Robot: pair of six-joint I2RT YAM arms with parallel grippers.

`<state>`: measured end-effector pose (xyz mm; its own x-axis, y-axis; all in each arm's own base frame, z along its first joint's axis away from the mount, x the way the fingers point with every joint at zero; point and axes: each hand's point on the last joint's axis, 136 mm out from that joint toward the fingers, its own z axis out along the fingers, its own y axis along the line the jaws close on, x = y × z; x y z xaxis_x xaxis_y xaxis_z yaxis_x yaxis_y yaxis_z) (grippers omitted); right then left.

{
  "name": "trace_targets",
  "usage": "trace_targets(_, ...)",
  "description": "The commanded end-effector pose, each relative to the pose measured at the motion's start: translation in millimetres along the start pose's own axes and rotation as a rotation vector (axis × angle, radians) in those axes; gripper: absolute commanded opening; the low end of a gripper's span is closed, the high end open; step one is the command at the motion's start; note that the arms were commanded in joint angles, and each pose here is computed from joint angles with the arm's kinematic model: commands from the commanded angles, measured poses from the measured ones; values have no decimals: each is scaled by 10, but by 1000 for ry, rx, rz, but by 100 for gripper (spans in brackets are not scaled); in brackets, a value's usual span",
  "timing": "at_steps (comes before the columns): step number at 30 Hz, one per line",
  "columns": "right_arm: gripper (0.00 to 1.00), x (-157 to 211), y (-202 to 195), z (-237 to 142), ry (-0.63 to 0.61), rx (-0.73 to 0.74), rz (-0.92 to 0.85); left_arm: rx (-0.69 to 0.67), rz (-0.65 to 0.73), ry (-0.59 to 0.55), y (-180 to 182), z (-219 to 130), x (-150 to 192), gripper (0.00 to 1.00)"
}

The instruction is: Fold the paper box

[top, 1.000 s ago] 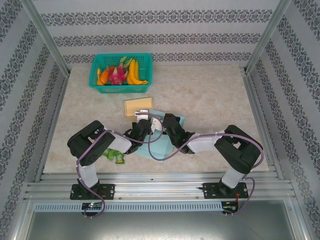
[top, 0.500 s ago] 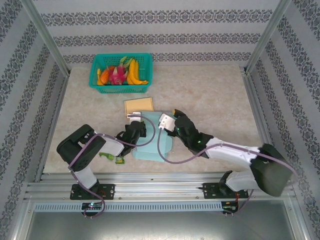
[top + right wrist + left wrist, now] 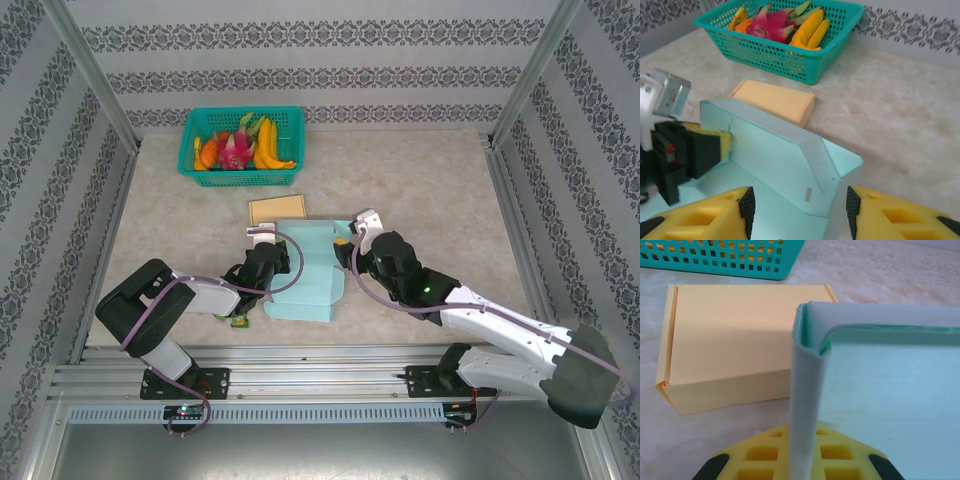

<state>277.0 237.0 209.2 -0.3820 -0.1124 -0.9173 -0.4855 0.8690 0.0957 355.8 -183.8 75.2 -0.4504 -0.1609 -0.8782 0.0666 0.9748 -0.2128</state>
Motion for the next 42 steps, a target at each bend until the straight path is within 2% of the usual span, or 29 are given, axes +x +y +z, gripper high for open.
trace_targets(1, 52, -200, 129, 52, -1, -52, 183, -2, -22, -21, -18, 22, -30, 0)
trace_targets(9, 53, -282, 247, 459, 49, -34, 223, -22, -20, -44, 16, 33, -37, 0)
trace_targets(15, 54, -199, 223, 674, 84, -6, 240, -23, -16, -51, 31, 24, -25, 0)
trace_targets(33, 57, 224, -23, 932, 175, 89, 260, -47, -45, -68, 77, -8, -12, 0)
trace_targets(42, 58, 343, 114, 974, 227, 21, 281, -74, -46, -70, 90, -5, -30, 0)
